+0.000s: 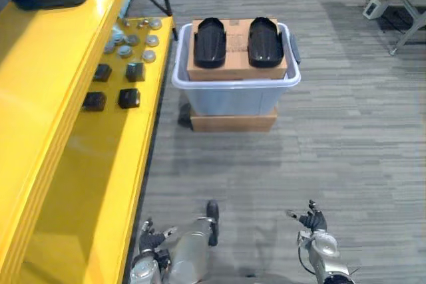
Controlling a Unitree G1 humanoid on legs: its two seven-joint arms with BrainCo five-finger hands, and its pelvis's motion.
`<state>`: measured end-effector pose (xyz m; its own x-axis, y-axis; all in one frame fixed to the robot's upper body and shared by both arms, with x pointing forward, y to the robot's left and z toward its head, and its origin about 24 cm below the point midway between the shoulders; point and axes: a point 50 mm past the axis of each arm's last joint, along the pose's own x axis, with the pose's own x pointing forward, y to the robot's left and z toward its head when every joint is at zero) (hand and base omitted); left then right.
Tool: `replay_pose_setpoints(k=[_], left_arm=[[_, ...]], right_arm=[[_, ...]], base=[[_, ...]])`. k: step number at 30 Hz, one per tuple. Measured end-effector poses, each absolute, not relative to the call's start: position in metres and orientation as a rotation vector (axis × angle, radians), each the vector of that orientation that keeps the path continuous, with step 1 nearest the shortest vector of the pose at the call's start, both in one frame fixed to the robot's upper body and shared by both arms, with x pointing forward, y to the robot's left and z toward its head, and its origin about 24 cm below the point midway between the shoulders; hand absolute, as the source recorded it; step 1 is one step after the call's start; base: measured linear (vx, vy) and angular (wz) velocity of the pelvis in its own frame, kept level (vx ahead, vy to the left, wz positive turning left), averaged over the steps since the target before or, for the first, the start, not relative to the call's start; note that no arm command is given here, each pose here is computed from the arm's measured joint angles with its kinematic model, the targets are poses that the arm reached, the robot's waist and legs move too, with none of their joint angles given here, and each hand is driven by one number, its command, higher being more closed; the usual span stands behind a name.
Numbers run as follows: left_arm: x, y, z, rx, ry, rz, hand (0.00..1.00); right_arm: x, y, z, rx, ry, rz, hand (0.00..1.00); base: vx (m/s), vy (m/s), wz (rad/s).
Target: Walk over and take plastic housings, then place them on the shelf
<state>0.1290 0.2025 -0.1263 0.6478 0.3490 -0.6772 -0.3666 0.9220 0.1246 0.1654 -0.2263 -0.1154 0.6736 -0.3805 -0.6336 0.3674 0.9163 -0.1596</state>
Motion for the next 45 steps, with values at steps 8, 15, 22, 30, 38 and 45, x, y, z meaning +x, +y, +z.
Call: replay_pose_setpoints(k=[8, 15, 22, 30, 38, 45], left_arm=[[0.133, 0.206, -0.127, -0.005, 0.774, 0.396, 0.00], [0.124, 0.202, -0.131, -0.026, 0.799, 0.415, 0.00], [0.124, 0.182, -0.134, -0.075, 0.808, 0.393, 0.00], [0.125, 0.186, -0.134, -0.063, 0.813, 0.390, 0.00], [0.126, 0.197, -0.130, -0.026, 0.789, 0.397, 0.00], [0.112, 0.199, -0.133, -0.016, 0.819, 0.385, 0.00]], right_arm=[[0.152, -0.222, -0.122, -0.020, 0.755, -0.397, 0.00], [0.132, -0.224, -0.128, -0.022, 0.804, -0.416, 0.00], [0.140, -0.223, -0.121, 0.032, 0.744, -0.463, 0.00], [0.123, -0.221, -0.125, 0.080, 0.768, -0.527, 0.00], [0.146, -0.285, -0.066, 0.015, 0.460, -0.714, 0.00], [0.172, -0.313, 0.020, -0.093, 0.069, -0.827, 0.00]], base=[[0.48, 0.039, 0.29], [0.43, -0.222, 0.50], [0.29, -0.099, 0.00], [0.09, 0.117, -0.32], [0.02, 0.040, -0.17], [0.05, 0.010, -0.04]])
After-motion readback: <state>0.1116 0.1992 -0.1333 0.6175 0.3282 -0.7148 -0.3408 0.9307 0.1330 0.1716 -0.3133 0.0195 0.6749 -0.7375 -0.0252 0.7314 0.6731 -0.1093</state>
